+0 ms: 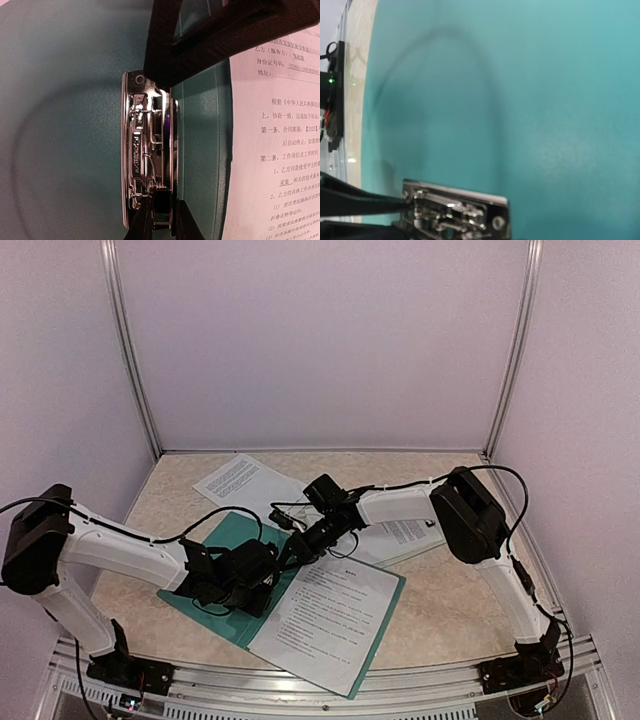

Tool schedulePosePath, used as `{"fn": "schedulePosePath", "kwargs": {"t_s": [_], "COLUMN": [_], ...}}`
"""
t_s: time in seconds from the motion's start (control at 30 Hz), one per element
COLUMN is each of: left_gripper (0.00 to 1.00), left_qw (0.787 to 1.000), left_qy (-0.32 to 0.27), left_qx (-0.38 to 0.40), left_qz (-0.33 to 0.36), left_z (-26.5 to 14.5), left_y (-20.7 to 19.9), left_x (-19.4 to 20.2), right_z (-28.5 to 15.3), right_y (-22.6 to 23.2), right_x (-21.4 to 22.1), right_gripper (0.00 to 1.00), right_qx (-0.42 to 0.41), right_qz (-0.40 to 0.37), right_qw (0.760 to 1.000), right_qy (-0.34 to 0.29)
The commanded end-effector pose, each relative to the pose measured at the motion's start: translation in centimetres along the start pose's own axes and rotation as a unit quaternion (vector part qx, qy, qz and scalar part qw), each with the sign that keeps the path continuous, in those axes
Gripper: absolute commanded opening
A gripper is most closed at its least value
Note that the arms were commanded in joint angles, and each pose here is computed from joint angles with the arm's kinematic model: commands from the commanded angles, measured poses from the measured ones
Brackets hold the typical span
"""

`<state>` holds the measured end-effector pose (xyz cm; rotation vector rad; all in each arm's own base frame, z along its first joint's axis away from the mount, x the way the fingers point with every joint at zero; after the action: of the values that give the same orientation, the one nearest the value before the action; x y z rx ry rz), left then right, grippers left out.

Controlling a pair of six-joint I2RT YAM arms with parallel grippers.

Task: Put the files into the folder
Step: Open the spring clip on the folder and the spring clip on the folder.

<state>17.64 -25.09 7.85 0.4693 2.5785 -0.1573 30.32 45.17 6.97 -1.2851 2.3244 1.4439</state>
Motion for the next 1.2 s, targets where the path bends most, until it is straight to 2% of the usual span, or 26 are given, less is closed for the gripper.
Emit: {"fn": "schedulePosePath", "kwargs": {"t_s": [0.0,0.47,0.67,1.17], "left_gripper": [0.06,0.06,0.05,0.03], "left_qw": [1.000,1.000,1.000,1.000], "left_qy": [0.022,0.023,0.024,0.025], "left_qx": [-0.001,-0.005,-0.008,0.000], "left_qz": [0.006,0.013,0.015,0.018], "left_z": [0.2,0.2,0.2,0.2], "left_y": [0.2,0.0,-0.1,-0.3], "left_x": [1.0,1.3,1.4,1.5], "right_z": [1.7,1.7,1.7,2.3], "right_y": [-1.9,-4.0,-5.0,-7.5], "right_x": [2.2,3.5,4.4,6.8], "right_gripper": [0.21,0.09,0.00,0.00], "right_qx": [0.024,0.070,0.106,0.164], "right_qz": [0.031,0.063,0.071,0.077], "right_qw": [0.999,0.995,0.990,0.979], "right_qy": [0.030,0.045,0.059,0.097]}}
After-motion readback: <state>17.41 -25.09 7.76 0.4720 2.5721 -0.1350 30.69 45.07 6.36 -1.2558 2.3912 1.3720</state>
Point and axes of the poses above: each gripper's point midway between its finger pads, its own z axis out along the fingers, its own y axis along the line the jaws close on, x = y × z, the point moved 7 cm from there along -z, back along the fingers, and after that the axes turned 6 degrees about -z, right-handed, at the moved point
